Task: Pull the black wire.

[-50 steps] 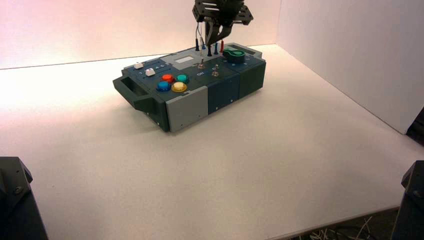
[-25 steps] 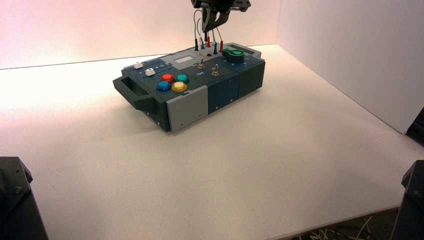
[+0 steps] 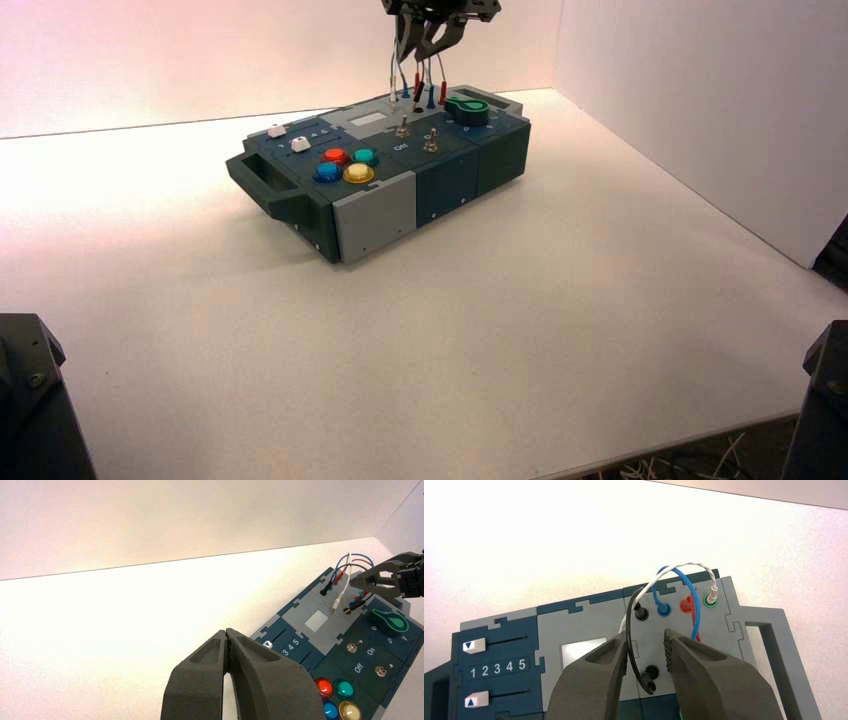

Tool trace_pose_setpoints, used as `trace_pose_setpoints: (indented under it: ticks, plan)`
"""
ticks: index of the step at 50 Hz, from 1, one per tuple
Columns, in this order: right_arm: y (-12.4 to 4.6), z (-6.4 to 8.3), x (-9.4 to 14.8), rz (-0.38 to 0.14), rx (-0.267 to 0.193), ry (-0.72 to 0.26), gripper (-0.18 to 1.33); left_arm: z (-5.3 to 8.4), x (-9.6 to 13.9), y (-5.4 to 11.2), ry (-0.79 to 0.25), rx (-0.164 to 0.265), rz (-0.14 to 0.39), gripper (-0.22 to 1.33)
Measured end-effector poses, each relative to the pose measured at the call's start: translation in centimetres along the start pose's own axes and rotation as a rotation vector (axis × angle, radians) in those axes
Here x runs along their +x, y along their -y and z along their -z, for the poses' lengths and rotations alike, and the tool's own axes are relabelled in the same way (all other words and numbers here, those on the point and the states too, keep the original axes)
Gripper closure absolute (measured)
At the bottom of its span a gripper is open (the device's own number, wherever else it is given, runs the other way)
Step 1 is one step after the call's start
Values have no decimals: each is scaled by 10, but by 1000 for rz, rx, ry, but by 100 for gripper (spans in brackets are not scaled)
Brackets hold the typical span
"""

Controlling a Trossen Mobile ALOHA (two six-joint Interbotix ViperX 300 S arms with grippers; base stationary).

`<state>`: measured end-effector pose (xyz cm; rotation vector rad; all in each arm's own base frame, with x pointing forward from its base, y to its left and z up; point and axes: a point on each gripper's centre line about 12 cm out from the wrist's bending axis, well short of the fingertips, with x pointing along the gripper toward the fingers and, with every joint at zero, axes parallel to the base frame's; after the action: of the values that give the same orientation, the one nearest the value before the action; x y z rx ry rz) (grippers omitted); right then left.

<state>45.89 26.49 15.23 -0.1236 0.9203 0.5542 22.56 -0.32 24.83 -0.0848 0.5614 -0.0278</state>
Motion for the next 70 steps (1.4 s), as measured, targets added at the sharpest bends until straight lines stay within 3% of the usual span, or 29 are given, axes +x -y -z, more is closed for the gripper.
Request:
trace_pose_setpoints:
  ticks: [18,41,55,70]
  plan:
    - [-4,-6,-35,-2,-4,38,34,0,0,0,2,-2,-1,128]
    - [-2,31,-59,13,7,14,34,1,1,-1,-7,-4,-3,128]
    - [13,52,-86,46,46,32,35,1,1,-1,-9,-5,-4,128]
    - [14,77,-100,57,64,31,35,1,1,-1,-7,-5,-4,128]
